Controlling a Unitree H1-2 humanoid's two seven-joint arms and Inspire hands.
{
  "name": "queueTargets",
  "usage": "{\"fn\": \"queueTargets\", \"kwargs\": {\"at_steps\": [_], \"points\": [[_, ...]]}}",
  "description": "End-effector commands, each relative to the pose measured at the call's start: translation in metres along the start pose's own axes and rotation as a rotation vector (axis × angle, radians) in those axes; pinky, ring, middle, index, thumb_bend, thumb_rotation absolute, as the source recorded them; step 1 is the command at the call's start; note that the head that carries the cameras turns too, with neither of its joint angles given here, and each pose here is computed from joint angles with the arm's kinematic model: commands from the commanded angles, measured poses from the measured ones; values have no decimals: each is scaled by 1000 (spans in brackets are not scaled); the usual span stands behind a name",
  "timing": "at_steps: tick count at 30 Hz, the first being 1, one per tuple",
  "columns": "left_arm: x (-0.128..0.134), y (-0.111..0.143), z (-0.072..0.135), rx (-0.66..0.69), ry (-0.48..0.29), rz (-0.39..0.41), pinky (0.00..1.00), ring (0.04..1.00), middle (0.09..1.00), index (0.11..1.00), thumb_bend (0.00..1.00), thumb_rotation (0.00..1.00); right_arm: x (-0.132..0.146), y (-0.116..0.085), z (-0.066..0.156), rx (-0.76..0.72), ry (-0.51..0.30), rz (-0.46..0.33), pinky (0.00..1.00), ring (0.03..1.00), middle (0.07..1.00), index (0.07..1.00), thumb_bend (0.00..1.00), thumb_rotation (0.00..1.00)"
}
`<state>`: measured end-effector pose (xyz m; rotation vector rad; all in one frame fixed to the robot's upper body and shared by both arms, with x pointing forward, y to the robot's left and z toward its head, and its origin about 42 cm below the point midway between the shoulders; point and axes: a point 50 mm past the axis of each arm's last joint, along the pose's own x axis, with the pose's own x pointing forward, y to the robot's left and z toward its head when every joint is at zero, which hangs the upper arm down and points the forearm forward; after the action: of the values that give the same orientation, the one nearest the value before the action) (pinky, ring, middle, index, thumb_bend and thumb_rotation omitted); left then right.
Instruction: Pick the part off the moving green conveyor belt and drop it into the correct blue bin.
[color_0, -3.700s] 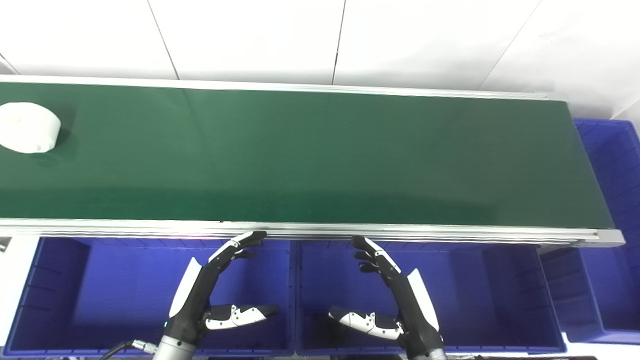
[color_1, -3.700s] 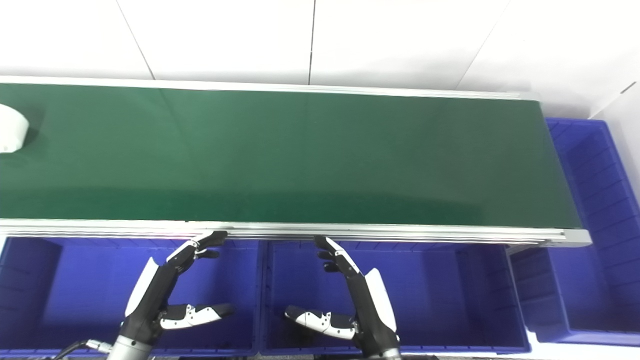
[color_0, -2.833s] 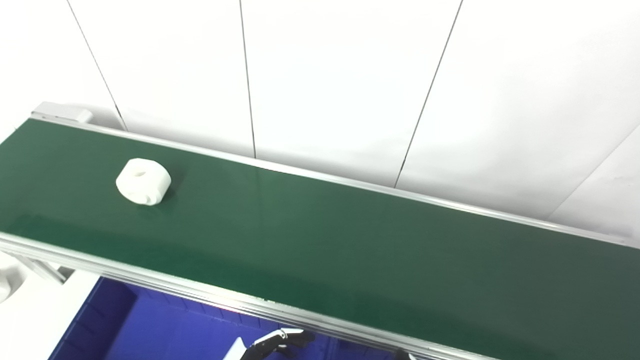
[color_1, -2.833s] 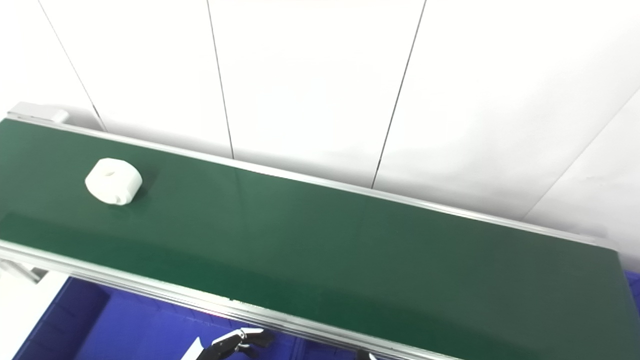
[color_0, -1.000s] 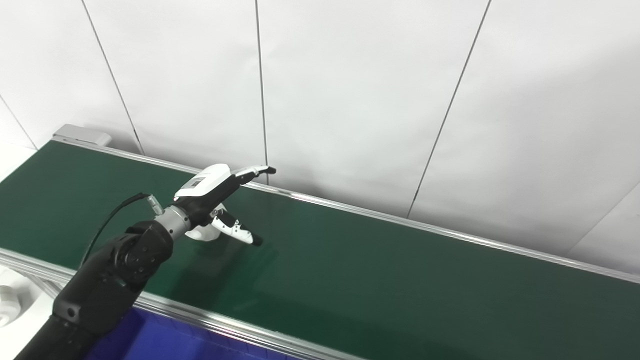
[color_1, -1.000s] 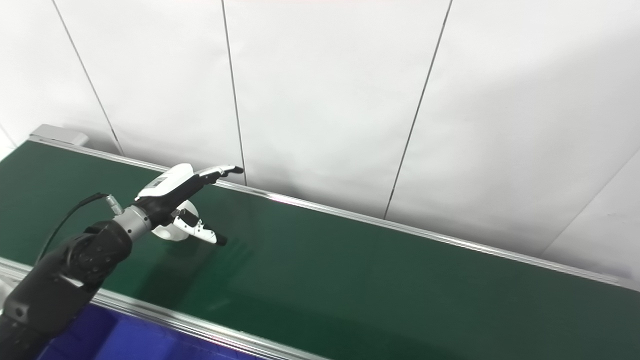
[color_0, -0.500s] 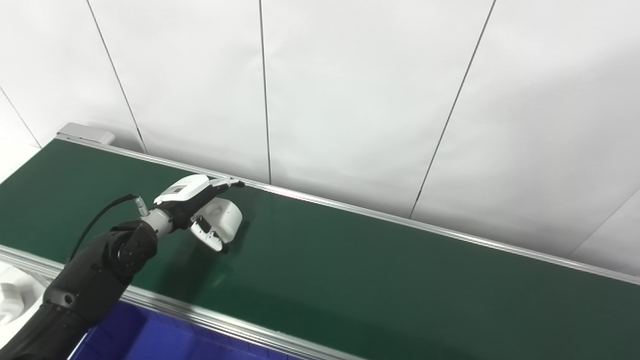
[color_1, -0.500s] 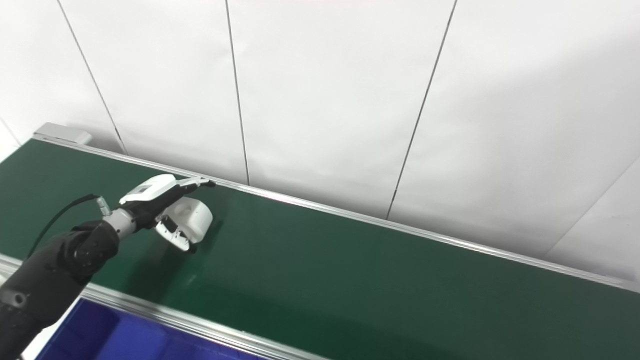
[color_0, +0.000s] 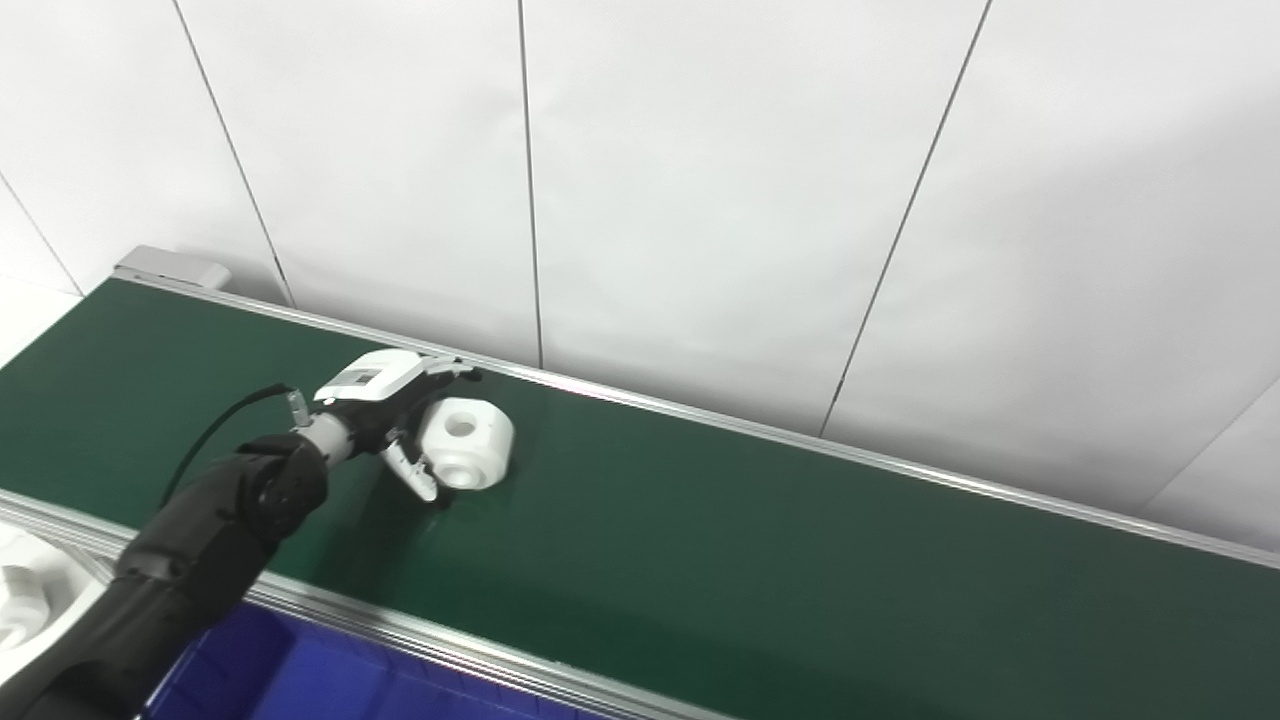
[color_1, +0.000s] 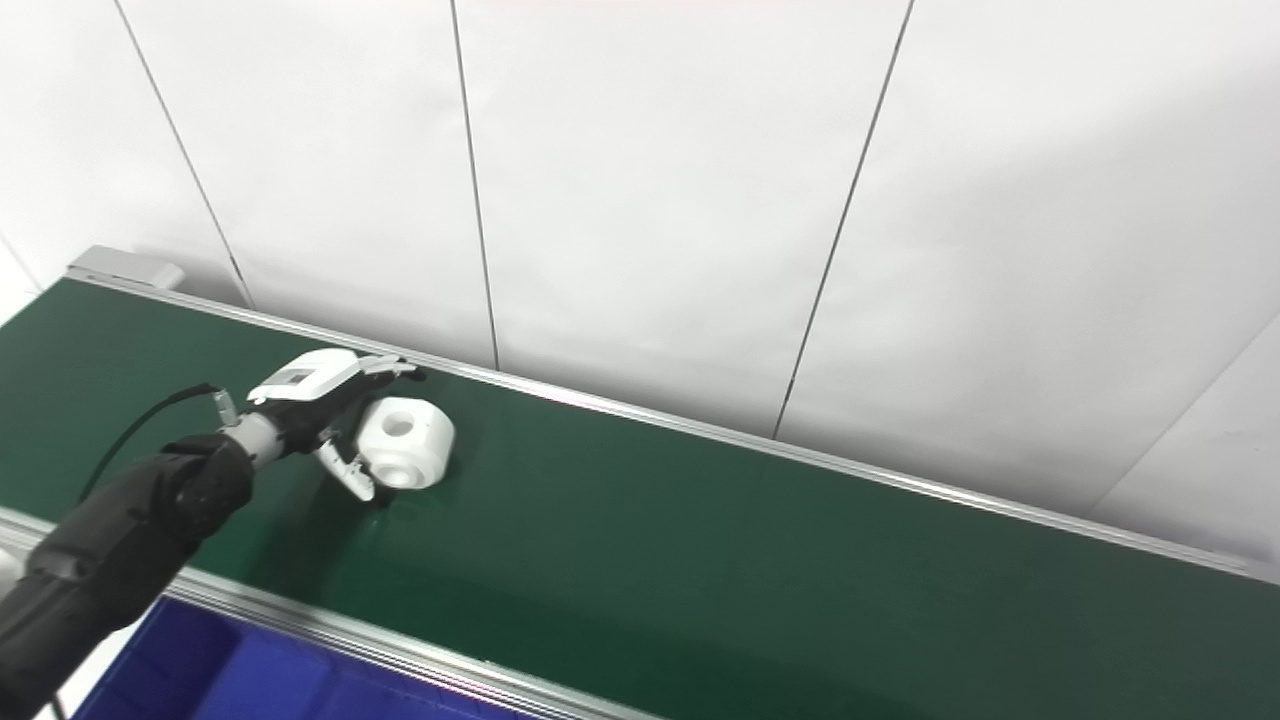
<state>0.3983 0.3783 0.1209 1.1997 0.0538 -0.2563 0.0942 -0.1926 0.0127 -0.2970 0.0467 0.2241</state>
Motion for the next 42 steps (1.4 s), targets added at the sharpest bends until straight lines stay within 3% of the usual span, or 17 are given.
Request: {"fn": "queueTargets", "kwargs": {"at_steps": [1, 3, 4, 9, 13, 26, 35, 37, 42], "points": [[11, 13, 12, -81, -89, 117, 634, 729, 785, 759, 753, 0, -3, -1, 12, 30, -77, -17, 659, 748, 795, 837, 691, 309], [14, 7, 17, -166, -120, 153, 564, 650, 701, 700, 663, 0, -3, -2, 12, 28, -78, -20, 663, 751, 797, 837, 690, 294], [15, 3, 22, -219, -130, 167, 511, 567, 540, 558, 554, 0, -4, -2, 13, 24, -78, -22, 666, 751, 798, 837, 692, 312], [19, -3, 41, -356, -170, 166, 438, 484, 459, 530, 515, 0, -5, 0, 14, 23, -80, -28, 662, 751, 800, 841, 686, 302], [19, -1, 45, -390, -200, 159, 429, 482, 459, 524, 515, 0, -4, 2, 14, 31, -78, -27, 662, 753, 802, 846, 687, 314], [0, -5, 31, -473, -171, 161, 414, 468, 452, 529, 514, 0, -2, 8, 17, 38, -89, -31, 654, 747, 799, 846, 688, 301], [-63, 1, 42, -505, -332, 247, 425, 485, 472, 512, 517, 0, -3, 12, 34, 48, -136, -36, 683, 759, 810, 849, 677, 299], [-76, 3, 44, -516, -353, 255, 390, 461, 473, 513, 517, 0, -3, 13, 39, 56, -149, -36, 684, 772, 814, 853, 664, 285], [-116, -14, 48, -623, -414, 251, 417, 463, 473, 515, 516, 0, -3, 13, 52, 55, -150, -50, 697, 784, 808, 853, 678, 324]]}}
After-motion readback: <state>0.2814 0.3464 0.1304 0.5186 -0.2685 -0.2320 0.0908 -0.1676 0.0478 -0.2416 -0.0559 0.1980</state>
